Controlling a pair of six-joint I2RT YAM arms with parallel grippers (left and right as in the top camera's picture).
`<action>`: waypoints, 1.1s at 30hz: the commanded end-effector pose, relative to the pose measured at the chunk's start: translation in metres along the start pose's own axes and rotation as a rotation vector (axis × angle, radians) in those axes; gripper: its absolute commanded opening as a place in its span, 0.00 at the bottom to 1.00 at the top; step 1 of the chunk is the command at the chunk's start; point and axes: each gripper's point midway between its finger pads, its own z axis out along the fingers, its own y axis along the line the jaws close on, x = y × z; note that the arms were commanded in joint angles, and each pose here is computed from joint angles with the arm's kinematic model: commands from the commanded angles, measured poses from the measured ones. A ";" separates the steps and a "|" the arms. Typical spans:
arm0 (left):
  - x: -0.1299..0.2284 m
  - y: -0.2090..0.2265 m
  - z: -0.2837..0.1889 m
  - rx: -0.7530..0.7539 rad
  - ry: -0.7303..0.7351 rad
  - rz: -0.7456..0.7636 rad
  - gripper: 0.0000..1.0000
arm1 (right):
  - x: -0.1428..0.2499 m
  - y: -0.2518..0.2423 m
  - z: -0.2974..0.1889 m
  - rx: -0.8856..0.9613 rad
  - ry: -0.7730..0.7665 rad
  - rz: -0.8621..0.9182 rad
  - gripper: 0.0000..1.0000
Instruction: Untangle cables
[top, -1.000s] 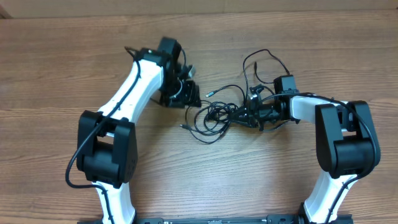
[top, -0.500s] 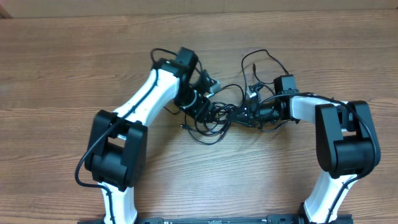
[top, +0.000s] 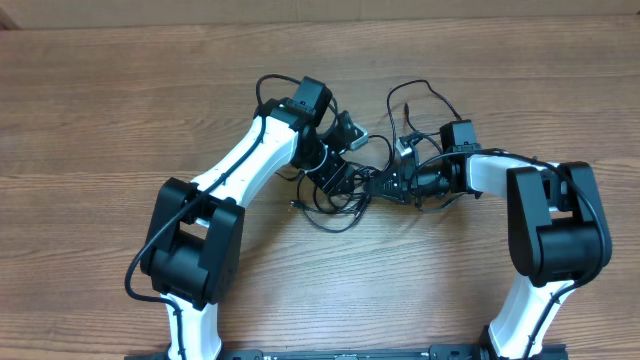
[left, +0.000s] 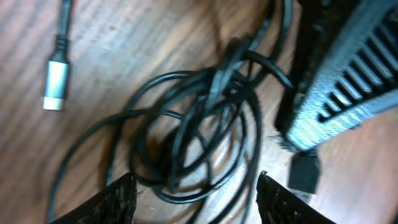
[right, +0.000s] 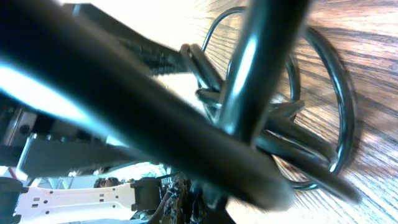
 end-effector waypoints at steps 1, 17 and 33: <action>0.006 0.012 0.007 -0.047 0.026 0.003 0.63 | 0.002 0.004 0.001 -0.025 0.006 -0.032 0.04; 0.016 0.020 0.028 -0.022 0.067 -0.040 0.06 | 0.001 0.005 0.001 -0.025 0.004 -0.039 0.04; 0.006 -0.025 -0.027 0.414 -0.052 -0.160 0.04 | -0.012 0.017 -0.015 -0.088 -0.023 0.110 0.34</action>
